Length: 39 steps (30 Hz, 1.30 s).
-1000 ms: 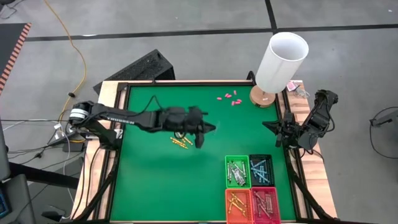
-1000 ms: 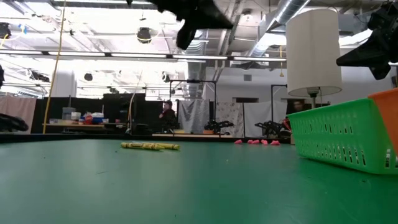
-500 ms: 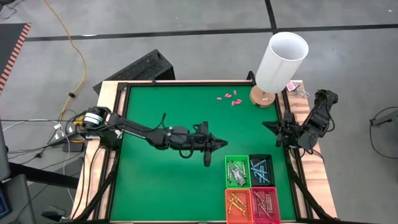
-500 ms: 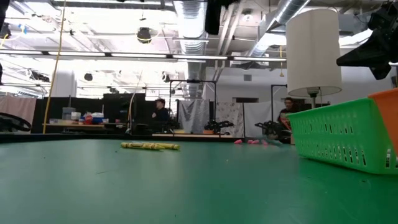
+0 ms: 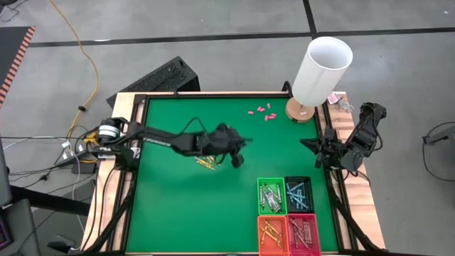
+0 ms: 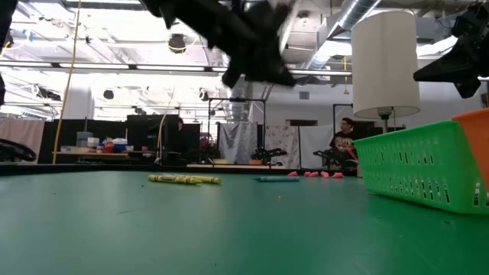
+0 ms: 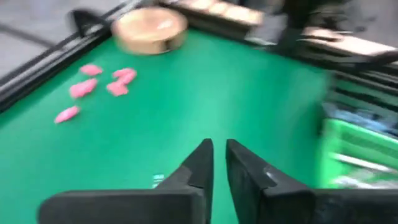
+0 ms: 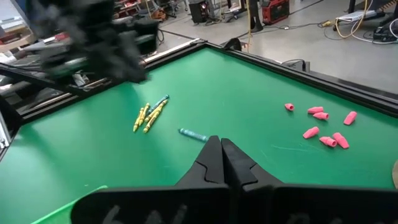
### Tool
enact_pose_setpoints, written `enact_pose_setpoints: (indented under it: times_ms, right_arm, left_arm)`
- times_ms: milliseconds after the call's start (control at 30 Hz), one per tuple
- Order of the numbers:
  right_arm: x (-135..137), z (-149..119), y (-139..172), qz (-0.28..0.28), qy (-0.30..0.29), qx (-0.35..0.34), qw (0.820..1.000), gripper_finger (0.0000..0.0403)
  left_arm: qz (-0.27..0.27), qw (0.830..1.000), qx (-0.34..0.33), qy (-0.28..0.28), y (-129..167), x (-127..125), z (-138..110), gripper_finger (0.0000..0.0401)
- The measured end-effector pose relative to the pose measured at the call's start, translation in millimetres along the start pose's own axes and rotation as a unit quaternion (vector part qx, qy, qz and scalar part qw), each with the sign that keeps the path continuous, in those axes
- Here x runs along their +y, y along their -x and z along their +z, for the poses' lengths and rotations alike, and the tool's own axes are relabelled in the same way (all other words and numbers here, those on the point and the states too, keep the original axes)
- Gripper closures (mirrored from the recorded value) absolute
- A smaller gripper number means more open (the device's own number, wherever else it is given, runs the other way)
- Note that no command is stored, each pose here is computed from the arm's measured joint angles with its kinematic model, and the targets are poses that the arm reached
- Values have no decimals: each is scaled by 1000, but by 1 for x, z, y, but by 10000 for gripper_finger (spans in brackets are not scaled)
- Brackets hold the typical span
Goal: Sort crayons
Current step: Put the blue crayon into the black bin
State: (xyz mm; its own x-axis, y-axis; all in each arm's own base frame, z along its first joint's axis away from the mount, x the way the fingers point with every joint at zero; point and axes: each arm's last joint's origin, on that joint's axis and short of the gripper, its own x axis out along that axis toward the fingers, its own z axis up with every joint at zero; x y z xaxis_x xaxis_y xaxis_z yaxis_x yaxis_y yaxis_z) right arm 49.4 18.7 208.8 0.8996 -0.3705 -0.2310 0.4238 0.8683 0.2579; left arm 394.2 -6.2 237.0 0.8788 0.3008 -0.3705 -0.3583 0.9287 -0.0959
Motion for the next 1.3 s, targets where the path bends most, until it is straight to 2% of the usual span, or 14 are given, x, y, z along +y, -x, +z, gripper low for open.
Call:
enact_pose_setpoints:
  times_ms: [233,367,500,600,733,1033,1200,1300]
  right_arm:
    - [0,0,0,0,1,0,1000,403]
    - [0,0,0,0,2,0,1000,403]
    - [0,0,0,0,2,0,1000,403]
    - [0,0,0,0,2,0,1000,403]
    - [0,0,0,-1,2,-1,1000,403]
    - [0,0,0,-2,3,-2,1000,403]
    - [0,0,0,-1,3,0,1000,403]
    - [0,0,0,-1,3,0,1000,403]
  left_arm:
    - [83,992,83,49,-16,68,-6,308]
    - [89,984,125,88,-20,105,-8,283]
    - [102,980,154,76,-19,133,-10,272]
    - [73,982,158,75,-19,150,-7,270]
    - [73,979,172,81,-23,160,-12,270]
    - [53,975,214,28,-47,167,-26,270]
    - [75,967,244,12,-58,181,-25,270]
    - [91,966,240,16,-57,195,-19,270]
